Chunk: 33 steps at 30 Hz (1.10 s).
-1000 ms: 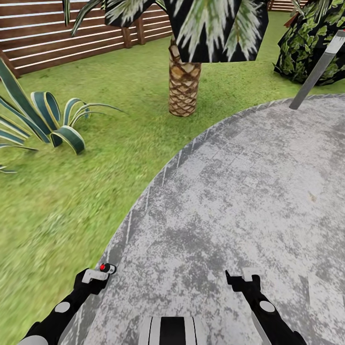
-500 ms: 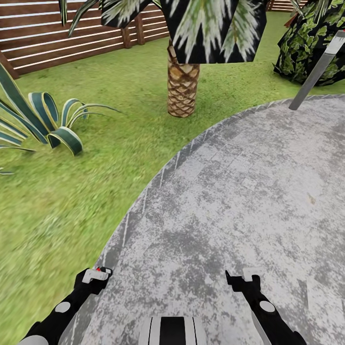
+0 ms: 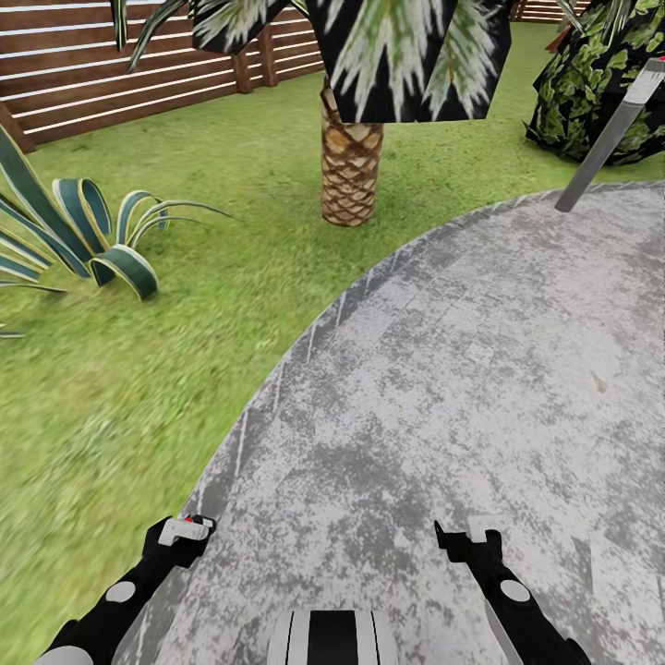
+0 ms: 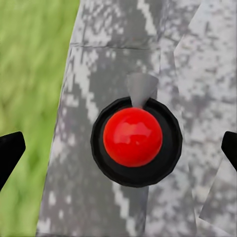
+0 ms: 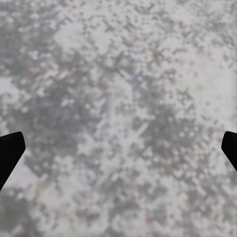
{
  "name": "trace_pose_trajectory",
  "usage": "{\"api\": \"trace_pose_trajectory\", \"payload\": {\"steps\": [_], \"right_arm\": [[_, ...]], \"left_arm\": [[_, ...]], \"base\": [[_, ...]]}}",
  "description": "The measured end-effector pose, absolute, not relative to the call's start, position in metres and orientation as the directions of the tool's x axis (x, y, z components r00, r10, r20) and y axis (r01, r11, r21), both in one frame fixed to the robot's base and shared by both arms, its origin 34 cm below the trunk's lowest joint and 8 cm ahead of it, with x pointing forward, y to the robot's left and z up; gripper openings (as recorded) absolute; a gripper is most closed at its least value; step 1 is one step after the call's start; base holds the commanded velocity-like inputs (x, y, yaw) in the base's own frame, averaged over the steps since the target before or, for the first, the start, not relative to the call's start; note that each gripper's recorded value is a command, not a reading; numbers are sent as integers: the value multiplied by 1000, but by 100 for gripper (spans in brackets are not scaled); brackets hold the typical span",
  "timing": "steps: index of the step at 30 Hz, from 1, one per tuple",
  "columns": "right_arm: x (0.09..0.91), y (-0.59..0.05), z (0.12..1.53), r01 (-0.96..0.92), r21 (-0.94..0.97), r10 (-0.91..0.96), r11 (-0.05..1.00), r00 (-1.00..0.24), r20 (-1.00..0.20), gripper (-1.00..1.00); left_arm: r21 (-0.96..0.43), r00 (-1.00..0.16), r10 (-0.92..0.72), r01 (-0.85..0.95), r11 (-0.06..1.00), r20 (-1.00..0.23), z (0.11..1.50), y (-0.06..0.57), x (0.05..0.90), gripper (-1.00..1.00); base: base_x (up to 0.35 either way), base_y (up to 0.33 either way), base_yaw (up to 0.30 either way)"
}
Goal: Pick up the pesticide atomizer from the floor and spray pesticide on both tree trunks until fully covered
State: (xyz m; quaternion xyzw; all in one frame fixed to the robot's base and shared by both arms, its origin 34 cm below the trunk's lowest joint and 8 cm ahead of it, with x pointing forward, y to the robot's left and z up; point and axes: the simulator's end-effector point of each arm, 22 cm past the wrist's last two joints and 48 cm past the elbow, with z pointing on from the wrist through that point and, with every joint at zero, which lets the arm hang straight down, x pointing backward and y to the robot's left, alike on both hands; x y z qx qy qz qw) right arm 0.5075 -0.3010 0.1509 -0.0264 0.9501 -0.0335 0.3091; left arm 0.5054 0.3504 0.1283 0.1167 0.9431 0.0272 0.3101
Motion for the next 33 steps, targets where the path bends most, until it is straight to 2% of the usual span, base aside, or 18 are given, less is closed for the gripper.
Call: {"api": "trace_pose_trajectory", "payload": {"steps": [33], "right_arm": [[503, -301, 145, -30, -80, -71, 996, -814, -576, 100]], "left_arm": [[122, -787, 238, 206, 971, -569, 123, 351, 501, 100]], "base": [[0, 0, -14]]}}
